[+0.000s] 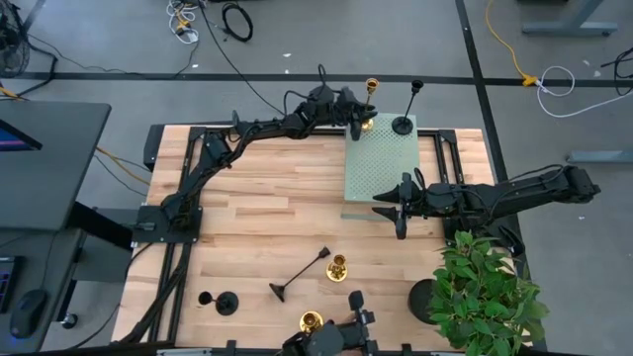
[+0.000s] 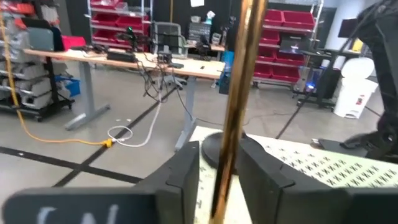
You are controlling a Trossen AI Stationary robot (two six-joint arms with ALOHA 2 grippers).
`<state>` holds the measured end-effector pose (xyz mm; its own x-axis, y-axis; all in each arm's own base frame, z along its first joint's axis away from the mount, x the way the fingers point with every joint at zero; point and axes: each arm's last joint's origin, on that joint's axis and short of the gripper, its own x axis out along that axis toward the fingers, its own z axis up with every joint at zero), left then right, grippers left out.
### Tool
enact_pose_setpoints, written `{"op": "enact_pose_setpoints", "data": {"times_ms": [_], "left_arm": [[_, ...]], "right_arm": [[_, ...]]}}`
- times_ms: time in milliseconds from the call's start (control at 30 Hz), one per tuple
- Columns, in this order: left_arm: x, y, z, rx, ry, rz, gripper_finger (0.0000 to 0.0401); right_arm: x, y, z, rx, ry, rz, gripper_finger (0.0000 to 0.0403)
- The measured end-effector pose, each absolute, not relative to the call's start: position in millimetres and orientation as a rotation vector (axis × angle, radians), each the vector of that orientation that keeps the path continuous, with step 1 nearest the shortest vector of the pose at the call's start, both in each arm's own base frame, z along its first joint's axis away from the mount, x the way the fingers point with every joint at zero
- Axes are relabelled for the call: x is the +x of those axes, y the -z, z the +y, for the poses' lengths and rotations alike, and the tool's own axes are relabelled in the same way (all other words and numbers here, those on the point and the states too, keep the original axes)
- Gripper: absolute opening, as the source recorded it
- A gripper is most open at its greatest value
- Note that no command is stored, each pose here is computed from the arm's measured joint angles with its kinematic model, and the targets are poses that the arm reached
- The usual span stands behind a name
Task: Pick & Place candle stick holders
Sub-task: Put the left light brown candle holder on the shelf, then put the right black candle holder on top of the shelf aligned with other black candle holder
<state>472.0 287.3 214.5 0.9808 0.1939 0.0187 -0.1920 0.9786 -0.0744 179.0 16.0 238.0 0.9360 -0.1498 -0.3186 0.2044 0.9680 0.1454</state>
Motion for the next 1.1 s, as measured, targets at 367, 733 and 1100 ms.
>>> {"op": "enact_pose_setpoints", "data": {"times_ms": [367, 733, 1100], "left_arm": [[459.7, -226.2, 294.3, -0.117, -0.137, 0.055, 0.0156], [443.3, -250.9, 285.0, -0.098, -0.188, 0.255, 0.0154], [412.6, -281.1, 260.0, -0.167, -0.184, 0.526, 0.0154]], "right_arm": [[178.6, -236.7, 15.9, 0.175, 0.184, 0.325, 0.0162], [178.8, -237.5, 15.9, 0.173, 0.182, 0.317, 0.0162], [178.7, -237.0, 16.1, 0.162, 0.174, 0.324, 0.0162]]}}
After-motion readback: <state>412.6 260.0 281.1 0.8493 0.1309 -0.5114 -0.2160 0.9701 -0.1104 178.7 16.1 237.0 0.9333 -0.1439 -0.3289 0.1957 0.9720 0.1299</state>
